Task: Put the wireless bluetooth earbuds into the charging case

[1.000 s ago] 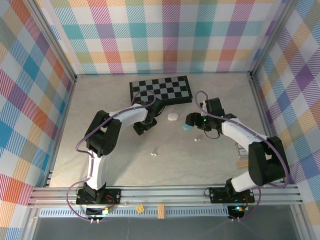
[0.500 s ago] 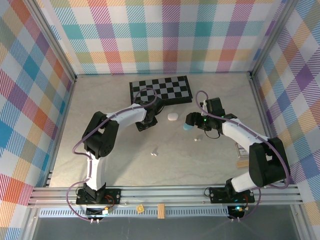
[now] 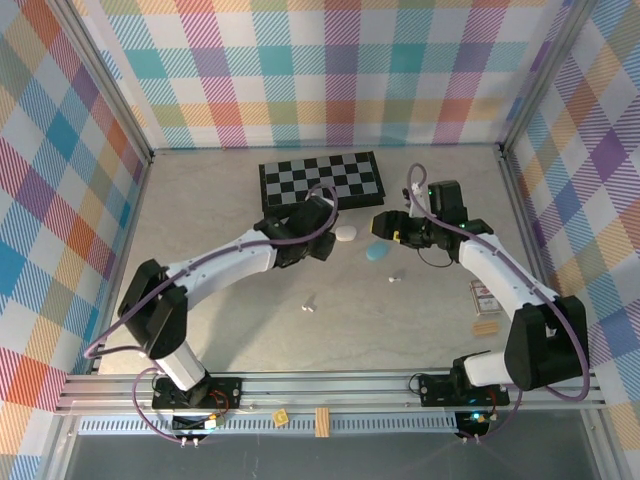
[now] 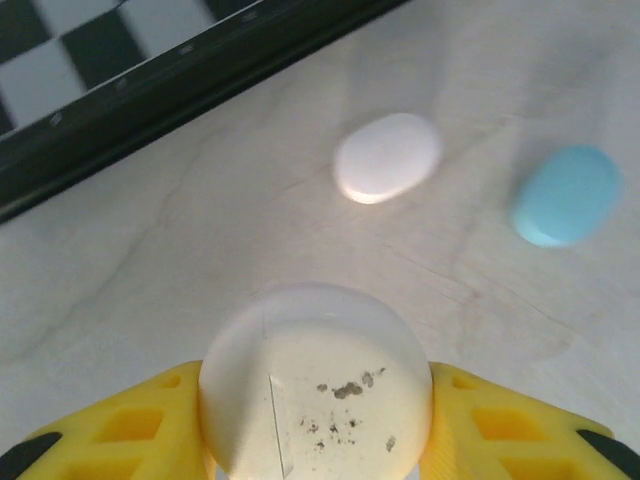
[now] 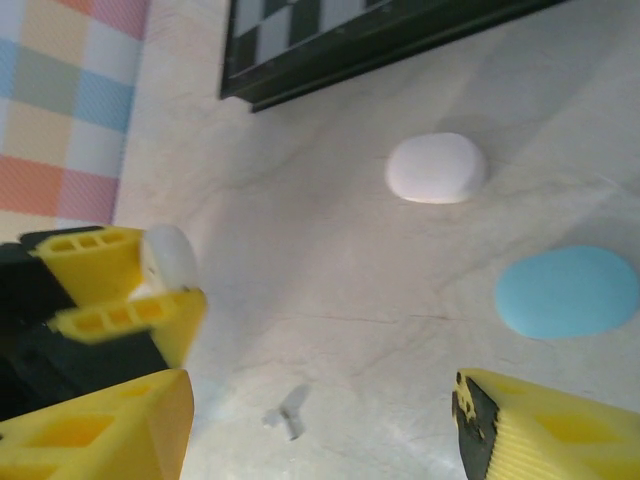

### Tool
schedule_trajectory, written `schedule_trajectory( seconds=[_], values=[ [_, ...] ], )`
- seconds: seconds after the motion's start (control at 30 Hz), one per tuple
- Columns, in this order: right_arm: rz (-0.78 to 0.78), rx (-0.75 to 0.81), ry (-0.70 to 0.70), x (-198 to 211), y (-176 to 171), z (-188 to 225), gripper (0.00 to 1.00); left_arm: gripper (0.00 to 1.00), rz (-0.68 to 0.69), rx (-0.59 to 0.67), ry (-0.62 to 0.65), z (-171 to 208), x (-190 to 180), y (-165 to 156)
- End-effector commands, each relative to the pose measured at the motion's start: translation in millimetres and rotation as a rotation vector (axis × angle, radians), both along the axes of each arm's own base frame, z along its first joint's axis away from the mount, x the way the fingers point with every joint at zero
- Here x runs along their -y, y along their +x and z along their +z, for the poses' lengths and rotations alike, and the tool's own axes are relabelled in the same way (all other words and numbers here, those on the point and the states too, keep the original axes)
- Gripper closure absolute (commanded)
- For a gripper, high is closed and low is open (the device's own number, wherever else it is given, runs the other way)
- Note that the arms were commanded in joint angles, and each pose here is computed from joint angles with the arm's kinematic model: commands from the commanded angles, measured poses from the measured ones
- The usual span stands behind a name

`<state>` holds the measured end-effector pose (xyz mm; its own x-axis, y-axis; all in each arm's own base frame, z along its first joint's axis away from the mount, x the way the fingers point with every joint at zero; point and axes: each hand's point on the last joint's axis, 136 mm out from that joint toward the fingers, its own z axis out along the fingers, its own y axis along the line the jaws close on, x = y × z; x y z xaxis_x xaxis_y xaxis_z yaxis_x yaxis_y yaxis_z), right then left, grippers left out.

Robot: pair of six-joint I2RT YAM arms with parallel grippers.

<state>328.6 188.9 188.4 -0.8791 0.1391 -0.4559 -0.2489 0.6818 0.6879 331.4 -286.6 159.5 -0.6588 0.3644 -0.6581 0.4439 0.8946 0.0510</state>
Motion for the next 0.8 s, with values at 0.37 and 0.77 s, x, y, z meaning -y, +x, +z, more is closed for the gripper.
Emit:
schedule_trajectory(
  seconds=[0.37, 0.77],
  values=[
    [0.316, 0.006, 0.247, -35, -40, 60, 0.34, 0.69, -0.575, 0.328, -0.012, 59, 58, -43],
    [0.417, -0.067, 0.243, -58, -55, 40, 0.38, 0.69, -0.609, 0.349, -0.039, 70, 69, -47]
  ],
)
